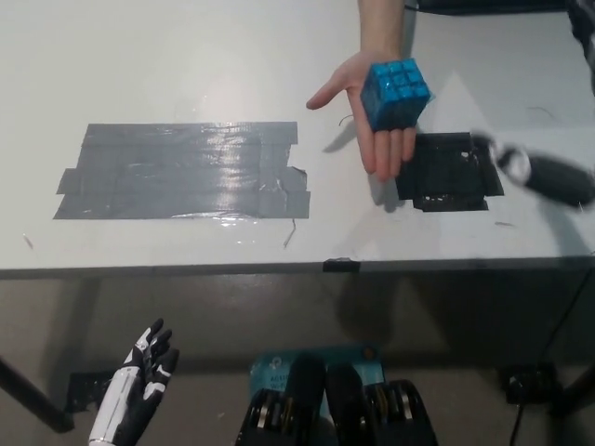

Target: A person hands a rubik's cube to the robot and rhe robot picks it up with its right hand and places it on the black spot on the desk infron tof it

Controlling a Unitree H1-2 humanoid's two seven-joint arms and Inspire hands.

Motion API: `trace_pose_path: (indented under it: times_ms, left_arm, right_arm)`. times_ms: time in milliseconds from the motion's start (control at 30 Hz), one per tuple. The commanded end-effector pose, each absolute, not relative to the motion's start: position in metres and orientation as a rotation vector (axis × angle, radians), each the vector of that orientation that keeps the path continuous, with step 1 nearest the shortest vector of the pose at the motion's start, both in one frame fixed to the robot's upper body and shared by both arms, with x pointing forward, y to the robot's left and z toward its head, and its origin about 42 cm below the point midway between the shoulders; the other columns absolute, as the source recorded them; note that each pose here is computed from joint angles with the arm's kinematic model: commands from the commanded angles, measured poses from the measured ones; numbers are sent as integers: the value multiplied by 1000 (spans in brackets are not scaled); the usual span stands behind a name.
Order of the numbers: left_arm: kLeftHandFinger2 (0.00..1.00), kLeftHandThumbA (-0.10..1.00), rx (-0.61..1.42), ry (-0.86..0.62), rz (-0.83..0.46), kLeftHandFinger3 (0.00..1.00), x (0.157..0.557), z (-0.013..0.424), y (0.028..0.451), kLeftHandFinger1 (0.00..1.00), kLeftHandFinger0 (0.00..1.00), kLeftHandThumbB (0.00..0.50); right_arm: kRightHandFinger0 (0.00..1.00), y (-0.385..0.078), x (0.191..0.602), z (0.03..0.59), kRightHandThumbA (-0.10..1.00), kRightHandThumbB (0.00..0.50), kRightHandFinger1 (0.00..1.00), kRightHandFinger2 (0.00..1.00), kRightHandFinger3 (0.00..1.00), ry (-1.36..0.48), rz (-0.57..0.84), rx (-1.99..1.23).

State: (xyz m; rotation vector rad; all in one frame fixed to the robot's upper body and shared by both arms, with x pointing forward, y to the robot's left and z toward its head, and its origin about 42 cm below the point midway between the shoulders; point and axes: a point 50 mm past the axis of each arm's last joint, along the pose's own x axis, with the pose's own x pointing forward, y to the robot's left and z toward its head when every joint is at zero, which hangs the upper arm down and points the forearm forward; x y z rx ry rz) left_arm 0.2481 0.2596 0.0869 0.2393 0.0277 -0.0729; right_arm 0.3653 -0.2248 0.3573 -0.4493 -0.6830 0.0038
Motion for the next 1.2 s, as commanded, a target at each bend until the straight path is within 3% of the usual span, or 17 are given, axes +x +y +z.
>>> trace_pose_path:
  times_ms: [0,167,333,500,633,833,1167]
  left_arm:
    - [1000,798,292,-41,-107,1000,253,106,260,1000,1000,168]
    - [1000,756,286,-39,-128,1000,253,106,259,1000,1000,161]
    - [1000,731,308,-41,-138,1000,254,106,258,1000,1000,142]
    - [1000,714,313,-45,-146,1000,255,108,258,1000,1000,144]
    - [1000,695,315,-43,-150,1000,256,110,257,1000,1000,152]
    - [1000,630,330,-39,-157,1000,255,112,257,1000,1000,142]
    - [1000,575,349,-47,-164,1000,255,112,255,1000,1000,122]
  right_arm:
    - [1000,-210,433,401,893,402,1000,1000,1000,-476,-40,-465]
    - [1000,-194,473,405,934,446,1000,1000,1000,-372,21,-473]
    - [1000,-176,504,414,886,444,1000,1000,1000,-291,120,-492]
    - [1000,-161,527,421,918,472,1000,1000,1000,-215,179,-579]
    - [1000,-151,533,421,907,436,1000,1000,1000,-186,200,-600]
    - [1000,-145,540,407,960,424,1000,1000,1000,-121,230,-584]
    - [1000,-144,542,397,1000,438,1000,1000,1000,-69,284,-617]
